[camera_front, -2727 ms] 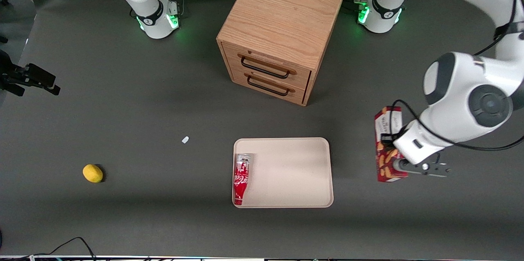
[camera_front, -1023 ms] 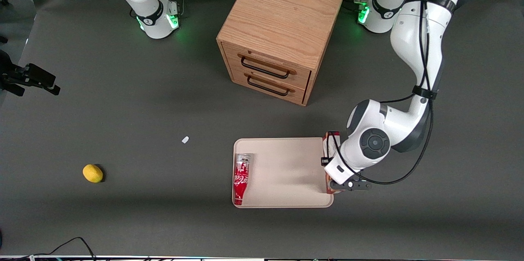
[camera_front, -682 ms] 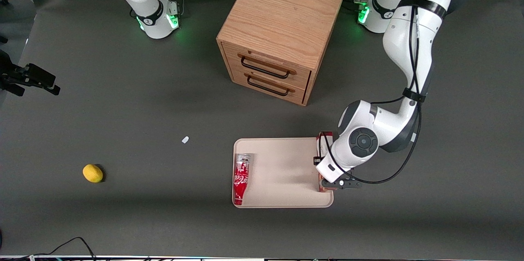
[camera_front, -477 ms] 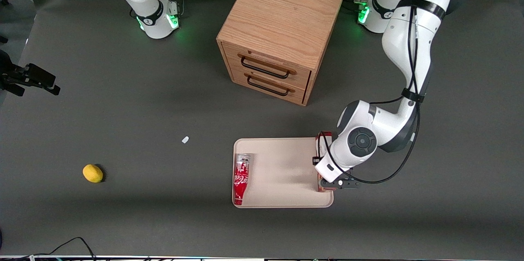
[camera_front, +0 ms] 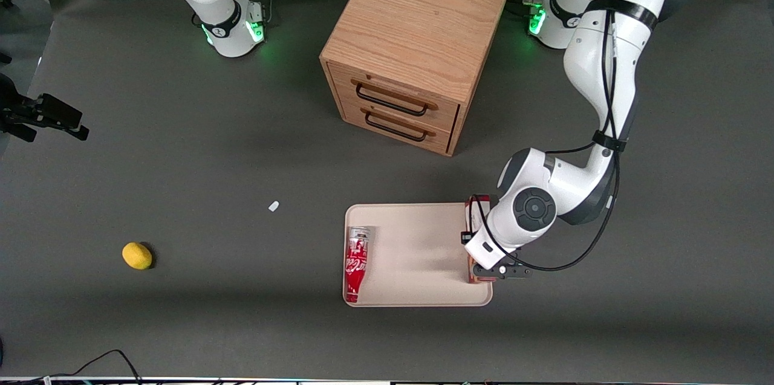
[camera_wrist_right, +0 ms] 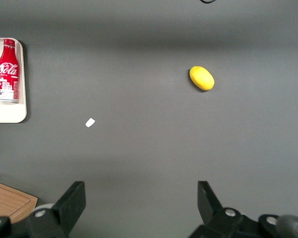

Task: Place red cookie box on tray
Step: 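Lower the box onto the tray beside the red can, then open the left gripper and release the box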

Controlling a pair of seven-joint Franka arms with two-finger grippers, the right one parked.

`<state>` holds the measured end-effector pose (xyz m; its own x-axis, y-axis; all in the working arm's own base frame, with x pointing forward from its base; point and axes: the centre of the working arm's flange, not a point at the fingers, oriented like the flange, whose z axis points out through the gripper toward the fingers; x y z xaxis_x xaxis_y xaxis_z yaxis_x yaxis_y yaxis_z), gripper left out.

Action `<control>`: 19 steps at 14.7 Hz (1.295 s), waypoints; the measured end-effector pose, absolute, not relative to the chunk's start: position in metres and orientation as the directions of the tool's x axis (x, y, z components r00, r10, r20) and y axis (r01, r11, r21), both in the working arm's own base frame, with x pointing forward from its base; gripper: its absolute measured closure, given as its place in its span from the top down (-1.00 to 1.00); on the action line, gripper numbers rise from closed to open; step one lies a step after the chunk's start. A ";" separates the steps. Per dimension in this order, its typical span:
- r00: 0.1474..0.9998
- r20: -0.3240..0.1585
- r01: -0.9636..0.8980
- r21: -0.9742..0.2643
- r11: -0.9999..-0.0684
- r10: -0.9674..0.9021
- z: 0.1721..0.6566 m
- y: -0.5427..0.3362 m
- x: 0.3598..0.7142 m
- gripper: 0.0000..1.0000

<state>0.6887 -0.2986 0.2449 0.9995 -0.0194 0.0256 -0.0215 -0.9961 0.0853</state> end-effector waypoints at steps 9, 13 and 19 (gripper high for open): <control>0.994 0.106 0.004 0.136 -0.991 0.019 0.297 -0.295 0.700 1.00; 0.990 0.128 0.045 0.153 -0.987 0.065 0.366 -0.265 0.691 1.00; 0.989 0.096 0.101 0.085 -0.991 0.109 0.446 -0.179 0.655 1.00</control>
